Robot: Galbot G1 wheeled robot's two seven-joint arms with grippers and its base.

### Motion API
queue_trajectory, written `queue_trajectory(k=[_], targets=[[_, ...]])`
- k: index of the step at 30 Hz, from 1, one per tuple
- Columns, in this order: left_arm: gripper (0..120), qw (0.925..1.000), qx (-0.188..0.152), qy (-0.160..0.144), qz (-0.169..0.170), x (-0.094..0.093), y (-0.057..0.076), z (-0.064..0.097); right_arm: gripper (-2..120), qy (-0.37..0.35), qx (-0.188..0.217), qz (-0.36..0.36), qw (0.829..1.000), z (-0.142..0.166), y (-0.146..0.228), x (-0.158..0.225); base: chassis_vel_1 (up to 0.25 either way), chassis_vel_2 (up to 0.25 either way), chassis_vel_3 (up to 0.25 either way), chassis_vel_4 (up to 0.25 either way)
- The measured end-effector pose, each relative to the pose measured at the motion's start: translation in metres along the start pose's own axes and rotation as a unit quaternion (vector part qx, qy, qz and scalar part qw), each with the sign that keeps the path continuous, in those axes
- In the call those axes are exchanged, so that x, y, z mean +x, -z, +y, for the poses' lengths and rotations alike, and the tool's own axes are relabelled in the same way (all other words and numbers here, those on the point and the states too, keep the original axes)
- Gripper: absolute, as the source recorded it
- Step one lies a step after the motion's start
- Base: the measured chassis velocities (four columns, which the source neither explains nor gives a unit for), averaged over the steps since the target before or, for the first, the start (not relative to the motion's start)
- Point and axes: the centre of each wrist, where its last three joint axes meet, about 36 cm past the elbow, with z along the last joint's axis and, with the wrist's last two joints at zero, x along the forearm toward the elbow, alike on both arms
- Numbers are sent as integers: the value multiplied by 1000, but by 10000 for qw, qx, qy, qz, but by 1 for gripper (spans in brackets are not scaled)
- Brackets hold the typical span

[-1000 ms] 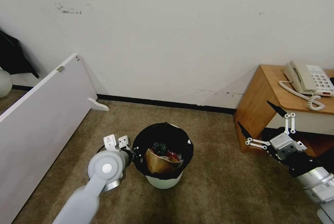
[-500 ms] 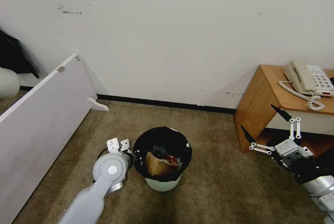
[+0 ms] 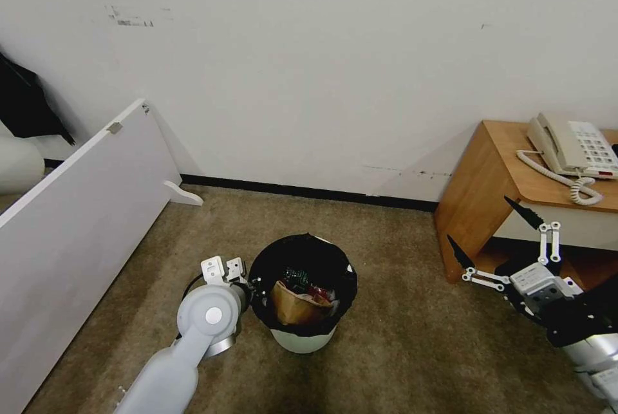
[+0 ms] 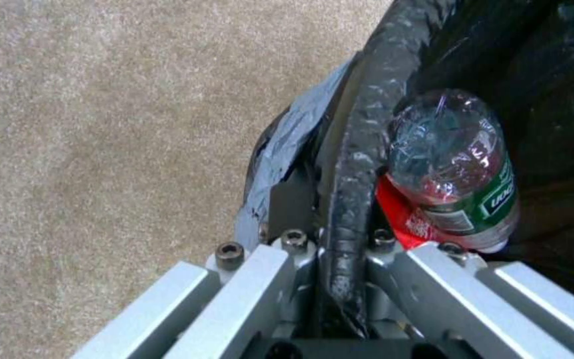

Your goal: Pick up the trash bin and place the garbage on the floor into it.

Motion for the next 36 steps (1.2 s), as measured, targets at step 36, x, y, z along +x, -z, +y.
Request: queue_trajectory(k=[36], targets=[[1, 9991, 34, -386, -187, 46, -4, 20, 100, -88, -30, 109, 9999, 5, 1, 6, 0, 0, 0, 0]])
